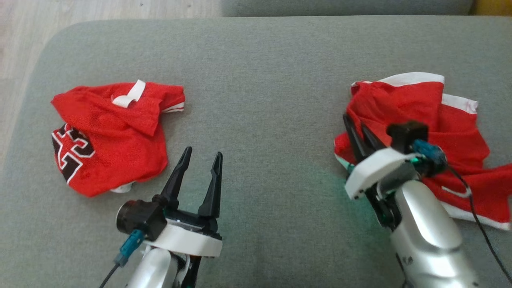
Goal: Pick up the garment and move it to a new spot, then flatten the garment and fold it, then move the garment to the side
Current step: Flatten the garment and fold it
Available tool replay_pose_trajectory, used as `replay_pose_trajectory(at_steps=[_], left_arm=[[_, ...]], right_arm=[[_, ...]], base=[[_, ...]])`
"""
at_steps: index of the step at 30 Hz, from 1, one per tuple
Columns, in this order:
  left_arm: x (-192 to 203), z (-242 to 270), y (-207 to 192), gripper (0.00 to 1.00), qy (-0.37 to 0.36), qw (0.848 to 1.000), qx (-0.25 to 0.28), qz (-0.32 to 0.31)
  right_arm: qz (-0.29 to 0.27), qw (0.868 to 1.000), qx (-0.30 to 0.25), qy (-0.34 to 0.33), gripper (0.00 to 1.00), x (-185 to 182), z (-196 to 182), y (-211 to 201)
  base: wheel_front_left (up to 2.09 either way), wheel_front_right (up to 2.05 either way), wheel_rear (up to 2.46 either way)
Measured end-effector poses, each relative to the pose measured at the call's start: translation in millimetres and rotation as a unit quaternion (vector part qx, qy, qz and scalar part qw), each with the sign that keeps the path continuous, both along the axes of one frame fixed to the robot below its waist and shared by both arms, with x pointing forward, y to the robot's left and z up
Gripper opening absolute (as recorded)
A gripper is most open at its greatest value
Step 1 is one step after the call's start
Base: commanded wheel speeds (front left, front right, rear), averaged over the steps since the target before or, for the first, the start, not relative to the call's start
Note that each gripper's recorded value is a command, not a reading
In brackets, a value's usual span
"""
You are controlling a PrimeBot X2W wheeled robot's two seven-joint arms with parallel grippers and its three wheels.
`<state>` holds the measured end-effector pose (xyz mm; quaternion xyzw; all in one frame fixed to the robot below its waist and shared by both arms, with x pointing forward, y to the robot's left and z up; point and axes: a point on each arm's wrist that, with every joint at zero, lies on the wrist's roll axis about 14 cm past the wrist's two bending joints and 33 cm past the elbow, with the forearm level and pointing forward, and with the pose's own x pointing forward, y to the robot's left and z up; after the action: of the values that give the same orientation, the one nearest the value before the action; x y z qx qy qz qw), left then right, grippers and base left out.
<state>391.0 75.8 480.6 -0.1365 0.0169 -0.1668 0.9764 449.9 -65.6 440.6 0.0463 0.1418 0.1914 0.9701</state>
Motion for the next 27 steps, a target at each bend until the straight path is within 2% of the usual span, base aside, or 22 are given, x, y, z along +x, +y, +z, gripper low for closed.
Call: replay_pose_trajectory(at_steps=[5,7,12,18,27], left_arm=[[-1,-2,7,1.00,0.005,1.000,-0.002,0.012],[-1,-4,8,1.00,0.007,1.000,-0.002,0.015],[1,-4,7,1.00,0.008,1.000,-0.002,0.014],[6,2,-2,1.00,-0.003,1.000,-0.003,0.001],[10,14,-35,1.00,-0.023,0.999,-0.005,-0.048]], right_arm=[[0.024,1.000,-0.010,-0.003,0.00,13,3,15],[0.026,0.999,-0.015,-0.009,1.00,16,2,16],[0.021,0.999,-0.014,-0.038,1.00,17,6,12],[-0.037,0.995,0.001,-0.089,1.00,13,26,-26],[-0.155,0.983,-0.022,-0.092,1.00,-51,15,-110]], base=[[0.00,0.00,0.00],[0.00,0.00,0.00],[0.00,0.00,0.00],[0.00,0.00,0.00],[0.00,0.00,0.00]])
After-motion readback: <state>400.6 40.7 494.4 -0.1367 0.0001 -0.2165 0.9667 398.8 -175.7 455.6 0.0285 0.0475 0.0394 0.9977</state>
